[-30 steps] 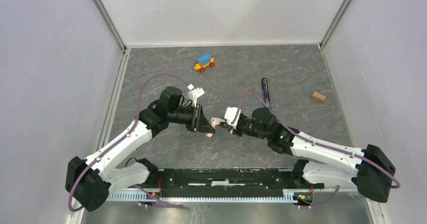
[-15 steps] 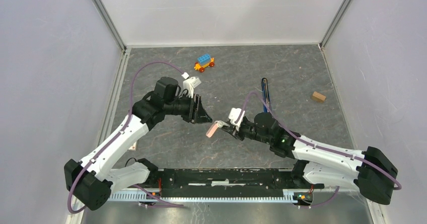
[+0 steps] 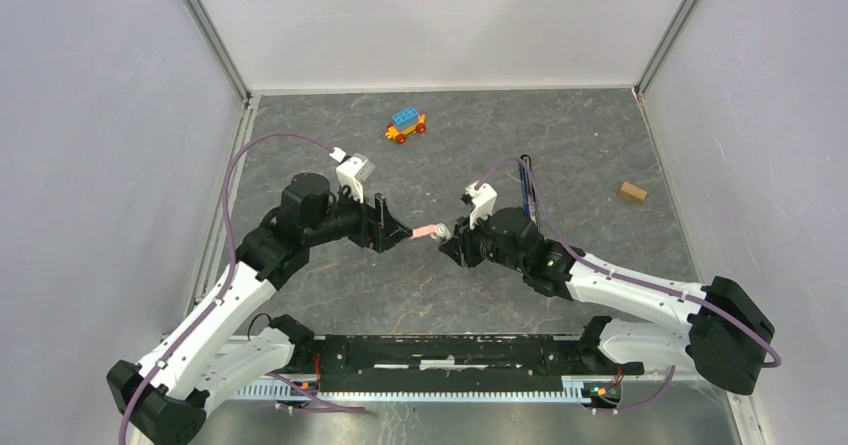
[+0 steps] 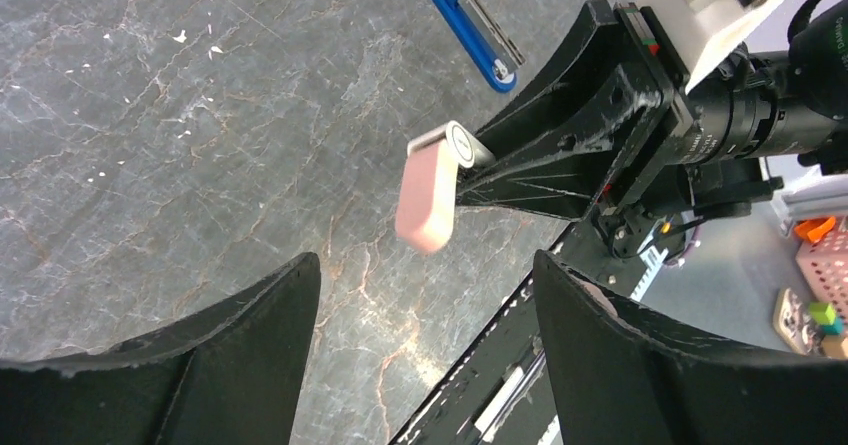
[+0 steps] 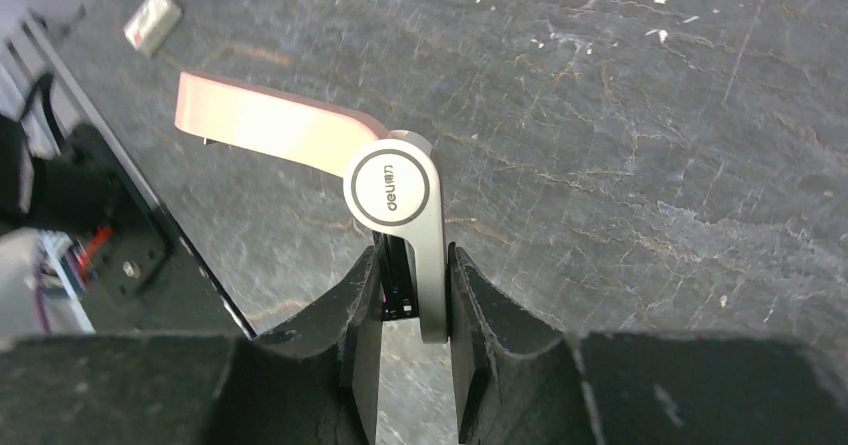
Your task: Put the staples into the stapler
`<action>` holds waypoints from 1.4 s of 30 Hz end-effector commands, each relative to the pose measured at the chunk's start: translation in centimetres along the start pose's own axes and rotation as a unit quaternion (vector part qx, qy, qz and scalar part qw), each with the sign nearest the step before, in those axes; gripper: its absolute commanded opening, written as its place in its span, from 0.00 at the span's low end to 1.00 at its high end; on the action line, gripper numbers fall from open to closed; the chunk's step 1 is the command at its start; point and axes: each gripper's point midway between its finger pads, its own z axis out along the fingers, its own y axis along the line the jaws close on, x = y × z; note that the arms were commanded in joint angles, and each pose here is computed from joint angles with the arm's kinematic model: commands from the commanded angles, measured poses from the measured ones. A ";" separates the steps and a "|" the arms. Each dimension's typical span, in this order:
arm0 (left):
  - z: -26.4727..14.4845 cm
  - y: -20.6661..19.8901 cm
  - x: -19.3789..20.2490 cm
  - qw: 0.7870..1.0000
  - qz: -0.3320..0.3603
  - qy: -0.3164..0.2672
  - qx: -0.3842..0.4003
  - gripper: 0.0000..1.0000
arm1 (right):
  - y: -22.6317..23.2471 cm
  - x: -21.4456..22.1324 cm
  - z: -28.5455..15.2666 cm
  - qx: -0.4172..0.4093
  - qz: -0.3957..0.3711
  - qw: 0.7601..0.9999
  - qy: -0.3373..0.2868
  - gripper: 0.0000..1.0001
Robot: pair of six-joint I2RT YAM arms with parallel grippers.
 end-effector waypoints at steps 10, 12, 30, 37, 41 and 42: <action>2.7 -0.1 -1.8 0.989 -0.104 -0.101 0.032 0.85 | 0.4 -4.7 1.1 0.011 0.175 0.979 -0.105 0.16; 3.0 0.0 -2.4 0.987 -0.111 -0.115 0.032 0.85 | 0.1 -4.4 1.1 0.014 0.180 0.977 -0.110 0.16; 6.1 1.7 -3.5 0.987 -0.098 -0.126 0.013 0.71 | 0.0 -3.8 1.4 0.005 0.185 0.975 -0.119 0.15; 7.7 3.4 -3.1 0.989 -0.082 -0.119 -0.013 0.65 | 1.0 -3.9 1.3 -0.024 0.193 0.973 -0.122 0.14; 8.1 3.8 -3.4 0.989 -0.076 -0.128 -0.019 0.63 | 1.5 -3.8 1.4 -0.036 0.195 0.973 -0.117 0.13; 8.2 3.9 -3.5 0.989 -0.073 -0.130 -0.021 0.63 | 1.5 -3.8 1.4 -0.038 0.196 0.973 -0.117 0.13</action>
